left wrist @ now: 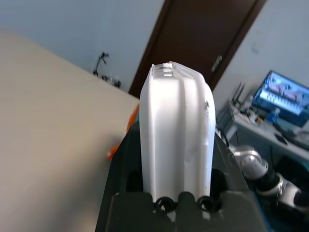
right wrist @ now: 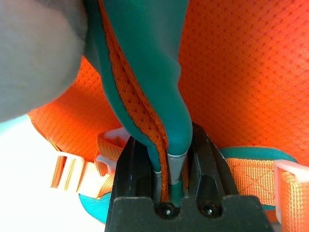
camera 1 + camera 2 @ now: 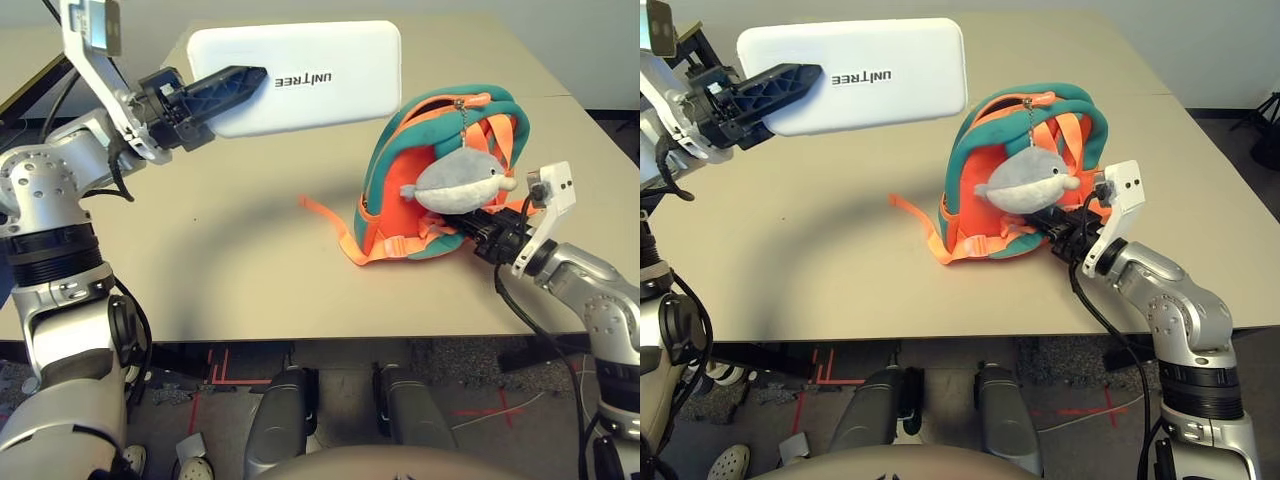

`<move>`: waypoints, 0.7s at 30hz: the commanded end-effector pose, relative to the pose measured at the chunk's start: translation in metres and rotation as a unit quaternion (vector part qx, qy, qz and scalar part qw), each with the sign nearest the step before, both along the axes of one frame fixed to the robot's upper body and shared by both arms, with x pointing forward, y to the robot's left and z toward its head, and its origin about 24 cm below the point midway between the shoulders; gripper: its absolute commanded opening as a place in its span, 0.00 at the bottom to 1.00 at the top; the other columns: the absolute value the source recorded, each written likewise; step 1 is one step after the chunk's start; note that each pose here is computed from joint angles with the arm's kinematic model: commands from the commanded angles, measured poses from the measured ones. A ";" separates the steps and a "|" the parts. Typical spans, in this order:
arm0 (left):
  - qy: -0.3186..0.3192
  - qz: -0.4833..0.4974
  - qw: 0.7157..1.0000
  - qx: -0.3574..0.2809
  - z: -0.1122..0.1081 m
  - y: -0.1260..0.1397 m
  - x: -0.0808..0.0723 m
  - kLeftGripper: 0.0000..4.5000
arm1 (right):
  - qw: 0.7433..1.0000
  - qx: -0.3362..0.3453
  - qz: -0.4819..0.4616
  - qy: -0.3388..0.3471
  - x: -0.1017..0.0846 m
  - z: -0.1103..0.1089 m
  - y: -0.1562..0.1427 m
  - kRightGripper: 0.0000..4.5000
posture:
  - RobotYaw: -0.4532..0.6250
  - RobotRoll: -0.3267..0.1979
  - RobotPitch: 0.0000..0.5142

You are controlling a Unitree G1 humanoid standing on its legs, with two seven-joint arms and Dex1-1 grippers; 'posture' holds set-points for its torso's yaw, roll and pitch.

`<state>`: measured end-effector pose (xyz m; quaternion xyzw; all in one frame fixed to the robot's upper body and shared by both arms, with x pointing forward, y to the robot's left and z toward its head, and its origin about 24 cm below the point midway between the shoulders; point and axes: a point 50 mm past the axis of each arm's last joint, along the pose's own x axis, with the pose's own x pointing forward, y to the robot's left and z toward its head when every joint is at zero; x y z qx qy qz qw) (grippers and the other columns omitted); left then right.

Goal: Put the pencil case into the backpack and zip it.

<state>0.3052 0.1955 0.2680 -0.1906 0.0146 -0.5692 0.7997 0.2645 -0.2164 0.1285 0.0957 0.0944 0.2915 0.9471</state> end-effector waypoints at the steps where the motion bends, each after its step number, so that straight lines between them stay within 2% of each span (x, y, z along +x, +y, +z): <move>1: -0.018 -0.014 0.999 0.023 -0.002 -0.004 -0.001 0.28 | 0.999 -0.014 -0.037 0.030 0.000 -0.010 -0.015 0.17 | 0.24 0.62 0.23; 11: -0.040 -0.037 0.991 0.124 -0.022 -0.025 0.005 0.28 | 0.999 -0.014 -0.042 0.022 0.002 -0.005 -0.018 0.17 | 0.24 0.62 0.23; 16: -0.059 -0.067 0.985 0.145 -0.022 -0.040 0.003 0.28 | 0.999 -0.016 -0.044 0.012 0.005 0.001 -0.020 0.17 | 0.24 0.62 0.23; 21: -0.080 -0.078 0.977 0.183 -0.037 -0.063 0.008 0.28 | 0.999 -0.017 -0.039 -0.003 0.009 0.011 -0.018 0.17 | 0.24 0.62 0.22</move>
